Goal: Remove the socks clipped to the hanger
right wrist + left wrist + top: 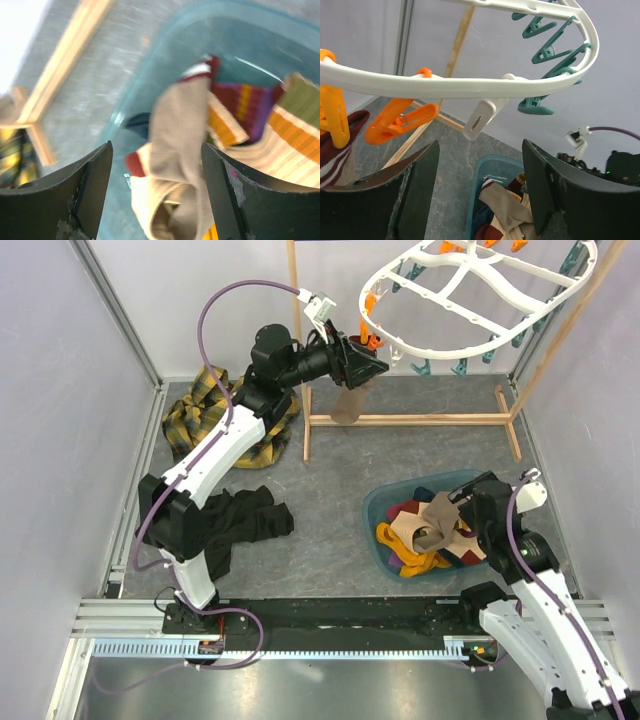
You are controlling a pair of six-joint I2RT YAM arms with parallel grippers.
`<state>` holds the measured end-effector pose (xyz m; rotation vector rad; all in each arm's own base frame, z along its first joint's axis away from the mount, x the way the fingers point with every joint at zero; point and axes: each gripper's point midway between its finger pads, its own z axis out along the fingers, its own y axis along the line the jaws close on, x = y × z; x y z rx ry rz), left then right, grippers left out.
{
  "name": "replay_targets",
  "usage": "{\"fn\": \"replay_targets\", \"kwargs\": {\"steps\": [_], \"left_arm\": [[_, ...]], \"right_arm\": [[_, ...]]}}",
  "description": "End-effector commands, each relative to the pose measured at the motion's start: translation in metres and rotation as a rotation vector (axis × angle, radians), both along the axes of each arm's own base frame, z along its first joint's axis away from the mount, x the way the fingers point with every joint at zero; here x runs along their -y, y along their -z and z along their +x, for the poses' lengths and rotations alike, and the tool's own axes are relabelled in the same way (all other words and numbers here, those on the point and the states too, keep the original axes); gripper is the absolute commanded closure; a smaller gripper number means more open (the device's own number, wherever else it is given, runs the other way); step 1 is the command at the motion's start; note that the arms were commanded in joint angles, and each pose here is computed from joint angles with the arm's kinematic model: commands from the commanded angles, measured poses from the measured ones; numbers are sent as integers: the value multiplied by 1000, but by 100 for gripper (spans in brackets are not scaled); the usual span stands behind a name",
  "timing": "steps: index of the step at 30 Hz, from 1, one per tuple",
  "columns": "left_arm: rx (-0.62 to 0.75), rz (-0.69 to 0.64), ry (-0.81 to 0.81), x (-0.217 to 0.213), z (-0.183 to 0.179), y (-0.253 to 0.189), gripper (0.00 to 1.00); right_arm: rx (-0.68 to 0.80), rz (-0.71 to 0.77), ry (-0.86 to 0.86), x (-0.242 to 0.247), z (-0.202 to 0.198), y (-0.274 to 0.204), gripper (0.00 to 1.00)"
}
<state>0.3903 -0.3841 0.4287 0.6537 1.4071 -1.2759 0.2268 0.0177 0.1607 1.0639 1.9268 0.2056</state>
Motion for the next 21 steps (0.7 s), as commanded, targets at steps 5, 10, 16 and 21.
{"fn": "replay_targets", "kwargs": {"steps": [5,10,16,21], "left_arm": [[131,-1,-33,-21,-26,-28,17],[152,37,-92,-40,-40,-25,8],[143,86,-282,-80,-49,-4,4],[171,120,-365,-106,-62,12,2]], "right_arm": [[215,-120,-278,-22,16,-72,21],[282,-87,-449,-54,26,-82,24],[309,-121,-759,-101,42,-63,25],[498,-168,-800,-120,82,-83,26]]}}
